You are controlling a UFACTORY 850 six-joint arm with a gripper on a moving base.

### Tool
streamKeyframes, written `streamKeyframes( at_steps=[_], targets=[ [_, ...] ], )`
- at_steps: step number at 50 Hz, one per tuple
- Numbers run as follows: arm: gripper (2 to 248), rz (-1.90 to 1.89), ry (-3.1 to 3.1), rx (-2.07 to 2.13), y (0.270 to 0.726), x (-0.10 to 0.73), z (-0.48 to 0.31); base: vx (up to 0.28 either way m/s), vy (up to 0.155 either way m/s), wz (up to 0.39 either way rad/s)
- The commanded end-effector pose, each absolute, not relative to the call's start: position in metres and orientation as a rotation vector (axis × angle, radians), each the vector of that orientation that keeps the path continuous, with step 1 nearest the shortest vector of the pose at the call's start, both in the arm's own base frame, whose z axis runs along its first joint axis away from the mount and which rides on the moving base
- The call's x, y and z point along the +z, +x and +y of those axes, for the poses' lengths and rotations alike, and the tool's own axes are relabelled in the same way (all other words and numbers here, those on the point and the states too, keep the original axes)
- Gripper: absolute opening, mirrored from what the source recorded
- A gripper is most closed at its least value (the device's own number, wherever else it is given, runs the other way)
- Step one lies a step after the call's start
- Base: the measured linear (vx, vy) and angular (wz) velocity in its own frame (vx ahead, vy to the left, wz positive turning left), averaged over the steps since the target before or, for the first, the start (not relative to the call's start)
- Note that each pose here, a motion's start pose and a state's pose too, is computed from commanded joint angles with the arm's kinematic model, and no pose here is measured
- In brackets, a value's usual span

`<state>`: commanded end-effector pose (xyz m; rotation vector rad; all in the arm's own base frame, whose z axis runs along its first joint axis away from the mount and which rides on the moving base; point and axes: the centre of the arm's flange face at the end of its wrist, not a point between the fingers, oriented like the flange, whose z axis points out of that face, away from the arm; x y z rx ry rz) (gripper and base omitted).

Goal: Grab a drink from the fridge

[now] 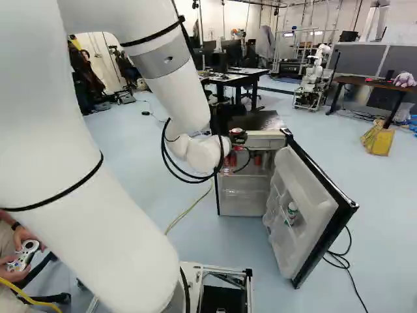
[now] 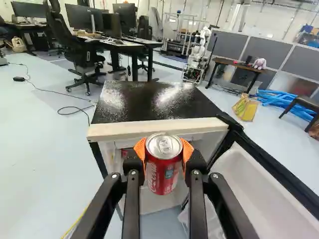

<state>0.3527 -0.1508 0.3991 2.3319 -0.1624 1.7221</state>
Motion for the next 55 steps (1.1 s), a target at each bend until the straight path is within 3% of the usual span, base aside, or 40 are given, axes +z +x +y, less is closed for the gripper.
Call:
streamKeyframes(
  at_steps=[55],
  targets=[
    [92, -0.109, 2.322, 1.75, 0.405, 0.425, -0.157, 0.0, 0.0, 0.0]
  ],
)
